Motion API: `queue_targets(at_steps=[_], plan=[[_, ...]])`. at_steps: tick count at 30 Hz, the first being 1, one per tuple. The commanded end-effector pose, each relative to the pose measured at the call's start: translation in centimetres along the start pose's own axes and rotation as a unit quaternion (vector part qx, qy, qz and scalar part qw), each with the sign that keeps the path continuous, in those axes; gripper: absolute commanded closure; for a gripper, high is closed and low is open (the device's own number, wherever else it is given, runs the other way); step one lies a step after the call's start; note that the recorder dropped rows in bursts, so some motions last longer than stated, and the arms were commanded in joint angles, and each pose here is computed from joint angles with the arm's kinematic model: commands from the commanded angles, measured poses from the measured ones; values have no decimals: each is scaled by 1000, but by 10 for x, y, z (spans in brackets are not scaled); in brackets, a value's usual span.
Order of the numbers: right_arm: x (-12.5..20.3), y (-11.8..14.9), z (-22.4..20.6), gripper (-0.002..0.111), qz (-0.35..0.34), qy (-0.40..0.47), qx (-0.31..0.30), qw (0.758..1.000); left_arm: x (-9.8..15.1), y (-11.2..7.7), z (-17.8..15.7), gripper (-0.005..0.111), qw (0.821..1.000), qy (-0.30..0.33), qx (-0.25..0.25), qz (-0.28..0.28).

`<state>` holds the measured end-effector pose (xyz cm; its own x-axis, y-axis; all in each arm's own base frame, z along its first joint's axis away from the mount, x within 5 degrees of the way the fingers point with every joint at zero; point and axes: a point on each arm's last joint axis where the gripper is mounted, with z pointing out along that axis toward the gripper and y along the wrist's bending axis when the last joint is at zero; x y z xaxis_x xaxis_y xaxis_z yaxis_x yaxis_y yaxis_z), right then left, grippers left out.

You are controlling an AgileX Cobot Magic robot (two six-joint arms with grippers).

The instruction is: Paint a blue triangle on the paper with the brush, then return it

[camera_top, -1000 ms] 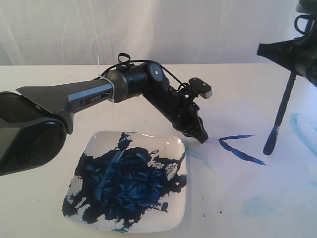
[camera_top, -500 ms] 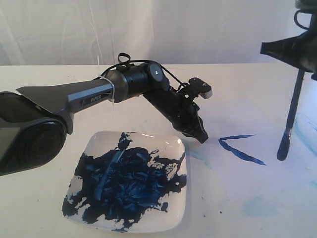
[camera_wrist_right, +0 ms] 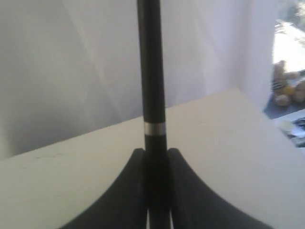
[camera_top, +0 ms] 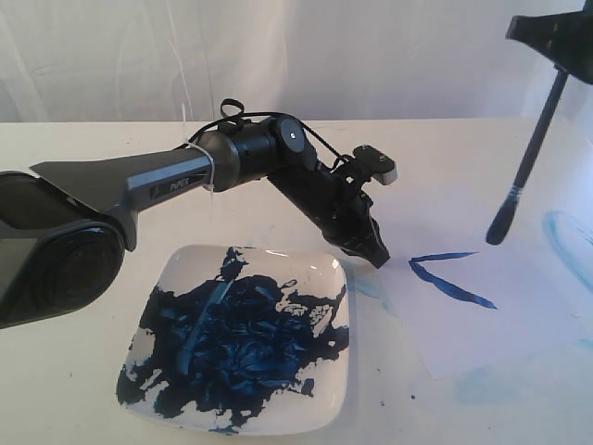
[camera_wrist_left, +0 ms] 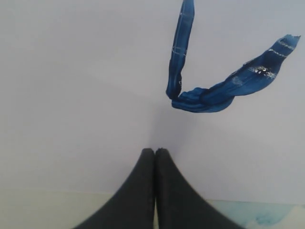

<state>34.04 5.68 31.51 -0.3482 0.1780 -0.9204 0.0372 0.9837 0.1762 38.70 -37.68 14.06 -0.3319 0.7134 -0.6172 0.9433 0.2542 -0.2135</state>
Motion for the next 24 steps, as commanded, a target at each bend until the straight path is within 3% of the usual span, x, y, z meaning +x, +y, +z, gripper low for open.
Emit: queue_targets(at_steps=[1,6,9,13,19,24], plan=[[-9,-14,4,108,64,0,-86,994,13,-3,7,107,999,46,25,3],[-10,-44,10,108,110,43,-126,985,13,-3,7,107,999,47,25,4],[-10,-64,19,108,109,106,-101,983,13,-3,7,107,999,47,24,5],[-12,-74,22,108,79,125,-58,987,13,-3,7,107,999,47,24,5],[1,-64,25,108,69,117,-47,990,13,-3,7,107,998,48,25,5],[22,-34,22,108,56,61,-22,996,14,-3,7,107,998,50,27,5]])
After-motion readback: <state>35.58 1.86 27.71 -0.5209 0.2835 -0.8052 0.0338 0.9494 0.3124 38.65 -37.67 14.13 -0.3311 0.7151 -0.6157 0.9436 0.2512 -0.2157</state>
